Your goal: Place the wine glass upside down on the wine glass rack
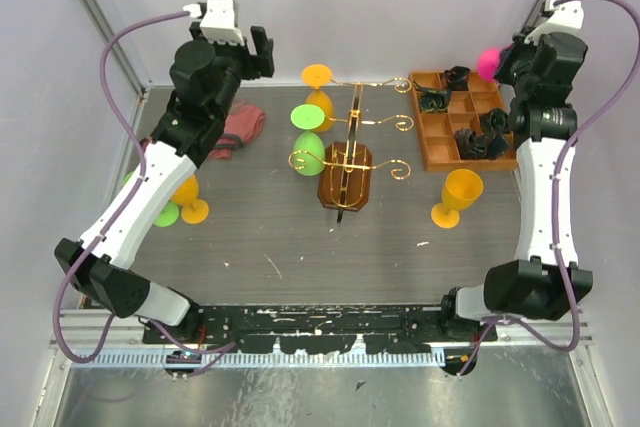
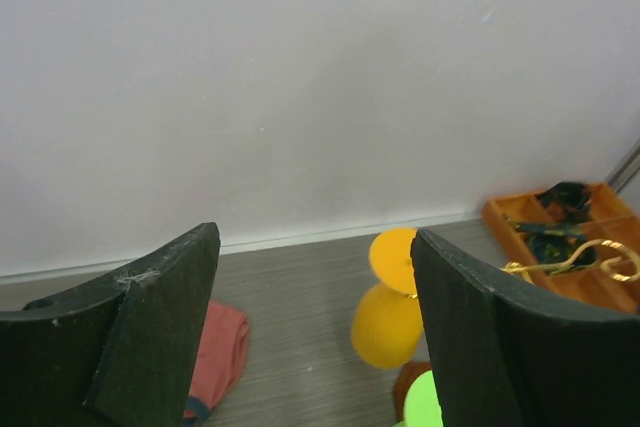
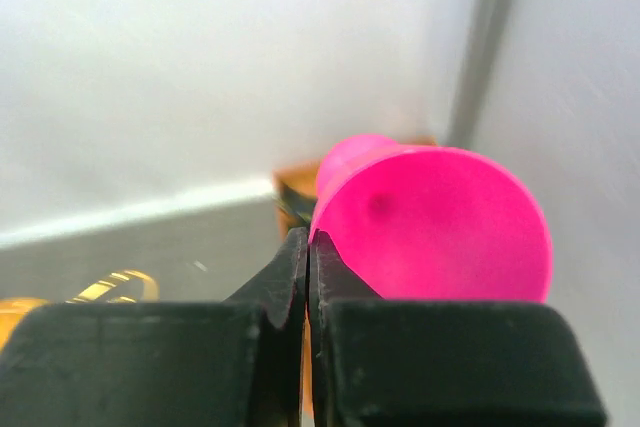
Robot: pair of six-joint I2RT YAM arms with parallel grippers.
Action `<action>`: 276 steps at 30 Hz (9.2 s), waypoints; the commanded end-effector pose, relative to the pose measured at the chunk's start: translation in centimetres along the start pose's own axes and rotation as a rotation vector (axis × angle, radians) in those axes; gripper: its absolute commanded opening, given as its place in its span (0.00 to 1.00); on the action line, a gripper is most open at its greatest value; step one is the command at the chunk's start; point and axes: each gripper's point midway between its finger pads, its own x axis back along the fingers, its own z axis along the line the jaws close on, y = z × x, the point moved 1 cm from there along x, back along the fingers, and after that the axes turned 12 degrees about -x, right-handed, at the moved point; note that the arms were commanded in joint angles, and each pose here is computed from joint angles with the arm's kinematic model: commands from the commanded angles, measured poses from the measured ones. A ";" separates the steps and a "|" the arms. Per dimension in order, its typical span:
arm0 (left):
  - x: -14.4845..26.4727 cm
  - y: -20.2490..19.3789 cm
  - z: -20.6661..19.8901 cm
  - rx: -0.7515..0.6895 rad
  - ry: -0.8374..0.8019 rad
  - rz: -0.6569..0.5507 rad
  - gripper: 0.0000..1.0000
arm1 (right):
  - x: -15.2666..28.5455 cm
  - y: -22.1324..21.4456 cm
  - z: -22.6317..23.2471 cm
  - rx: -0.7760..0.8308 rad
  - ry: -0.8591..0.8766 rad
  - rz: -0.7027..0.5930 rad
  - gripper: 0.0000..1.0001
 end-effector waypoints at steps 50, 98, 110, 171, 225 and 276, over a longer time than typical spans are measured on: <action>-2.5 3.2 -1.6 1.226 -0.066 -0.017 0.85 | 12.8 -3.5 37.7 -0.057 1.343 -0.673 0.01; -3.9 3.4 1.1 1.276 0.007 -0.147 0.43 | 16.8 -5.2 39.5 -0.077 1.445 -0.619 0.01; -4.3 2.9 0.6 1.296 -0.009 -0.127 0.40 | 17.2 -5.3 39.7 -0.088 1.457 -0.618 0.01; 19.8 -6.8 -3.4 0.244 -0.458 -0.237 0.00 | -0.9 -2.2 24.5 0.213 0.594 -0.268 0.98; 15.1 -12.7 -15.1 0.244 -0.535 -0.348 0.00 | -0.3 -3.5 21.0 0.331 0.517 -0.281 0.99; 16.4 -18.3 -13.0 0.166 -0.438 -0.185 0.74 | -0.7 -3.9 20.1 0.349 0.489 -0.265 1.00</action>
